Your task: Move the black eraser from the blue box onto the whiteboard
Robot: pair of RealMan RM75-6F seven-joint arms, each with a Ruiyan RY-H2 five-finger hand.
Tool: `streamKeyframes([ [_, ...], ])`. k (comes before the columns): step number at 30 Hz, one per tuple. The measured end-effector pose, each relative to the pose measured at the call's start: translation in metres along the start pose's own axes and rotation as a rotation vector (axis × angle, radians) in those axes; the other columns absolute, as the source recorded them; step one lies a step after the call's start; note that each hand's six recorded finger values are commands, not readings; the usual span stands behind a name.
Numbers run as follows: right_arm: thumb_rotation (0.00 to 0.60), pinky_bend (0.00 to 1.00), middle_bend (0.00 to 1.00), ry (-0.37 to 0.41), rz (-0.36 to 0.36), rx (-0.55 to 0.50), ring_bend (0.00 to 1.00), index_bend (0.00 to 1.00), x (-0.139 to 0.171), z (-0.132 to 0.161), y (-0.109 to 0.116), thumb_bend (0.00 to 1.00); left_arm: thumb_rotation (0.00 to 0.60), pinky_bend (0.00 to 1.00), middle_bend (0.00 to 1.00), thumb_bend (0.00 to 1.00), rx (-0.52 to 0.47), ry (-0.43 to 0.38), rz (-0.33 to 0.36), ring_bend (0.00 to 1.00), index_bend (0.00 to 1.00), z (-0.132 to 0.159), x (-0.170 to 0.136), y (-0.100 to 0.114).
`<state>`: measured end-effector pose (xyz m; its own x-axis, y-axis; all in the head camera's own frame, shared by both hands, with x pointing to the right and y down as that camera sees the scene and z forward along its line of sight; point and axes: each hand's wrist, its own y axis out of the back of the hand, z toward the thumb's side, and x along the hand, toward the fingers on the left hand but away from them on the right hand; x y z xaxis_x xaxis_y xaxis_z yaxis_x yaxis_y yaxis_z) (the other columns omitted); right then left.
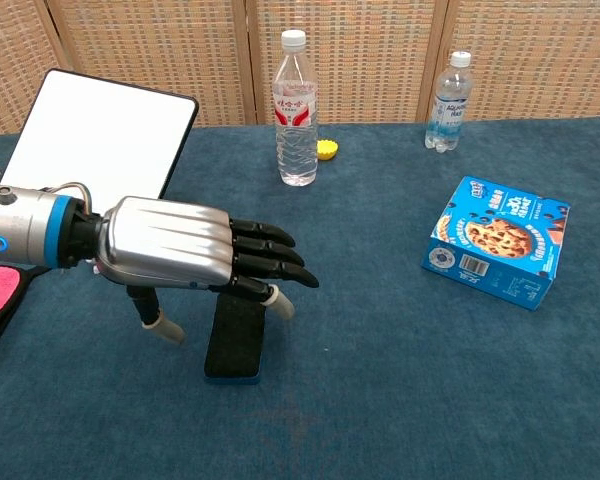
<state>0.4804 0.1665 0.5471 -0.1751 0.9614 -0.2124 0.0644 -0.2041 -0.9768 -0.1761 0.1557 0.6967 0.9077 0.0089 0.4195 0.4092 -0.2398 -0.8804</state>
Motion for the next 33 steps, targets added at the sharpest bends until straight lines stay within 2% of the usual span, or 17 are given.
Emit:
streamKeyframes([
  [5,0.6,0.06,0.0,-0.002,-0.003,-0.003,0.0,0.0,0.0,-0.001,0.001,0.0,0.6,0.05,0.0,0.19,0.002,-0.023,-0.02,0.0,0.2,0.001,0.011,-0.004],
  [7,0.6,0.06,0.0,-0.001,-0.005,-0.004,0.0,0.0,0.001,-0.001,0.002,0.0,0.6,0.09,0.02,0.22,0.004,-0.03,-0.023,0.04,0.24,0.002,0.018,-0.006],
  [11,0.6,0.06,0.0,-0.002,-0.011,-0.008,0.0,0.0,0.001,-0.002,0.004,0.0,0.6,0.25,0.17,0.33,0.007,-0.047,-0.022,0.2,0.32,0.006,0.03,-0.009],
  [13,0.6,0.06,0.0,-0.004,-0.01,-0.011,0.0,0.0,0.001,-0.003,0.004,0.0,0.6,0.32,0.24,0.38,0.008,-0.056,-0.029,0.29,0.4,0.008,0.034,-0.012],
  [17,0.6,0.06,0.0,-0.009,-0.017,-0.016,0.0,0.0,0.002,-0.005,0.007,0.0,0.6,0.4,0.39,0.43,0.011,-0.056,-0.029,0.43,0.59,0.008,0.038,-0.014],
  [20,0.6,0.06,0.0,-0.008,-0.018,-0.019,0.0,0.0,0.002,-0.005,0.008,0.0,0.6,0.42,0.43,0.45,0.017,-0.053,-0.01,0.47,0.64,0.008,0.037,-0.013],
  [23,0.6,0.06,0.0,-0.003,-0.014,-0.021,0.0,0.0,0.003,-0.005,0.007,0.0,0.6,0.43,0.45,0.44,0.031,-0.04,0.027,0.48,0.66,0.004,0.034,-0.007],
  [26,0.6,0.06,0.0,0.005,-0.01,-0.023,0.0,0.0,0.003,-0.003,0.007,0.0,0.6,0.44,0.47,0.43,0.063,-0.011,0.092,0.49,0.68,-0.003,0.027,0.006],
  [29,0.6,0.06,0.0,0.013,-0.006,-0.024,0.0,0.0,0.004,-0.001,0.006,0.0,0.6,0.44,0.47,0.42,0.105,0.05,0.186,0.49,0.68,-0.016,0.013,0.025],
  [33,0.6,0.06,0.0,0.022,0.002,-0.026,0.0,0.0,0.006,0.002,0.005,0.0,0.6,0.44,0.47,0.39,0.179,0.195,0.321,0.49,0.69,-0.038,-0.023,0.047],
])
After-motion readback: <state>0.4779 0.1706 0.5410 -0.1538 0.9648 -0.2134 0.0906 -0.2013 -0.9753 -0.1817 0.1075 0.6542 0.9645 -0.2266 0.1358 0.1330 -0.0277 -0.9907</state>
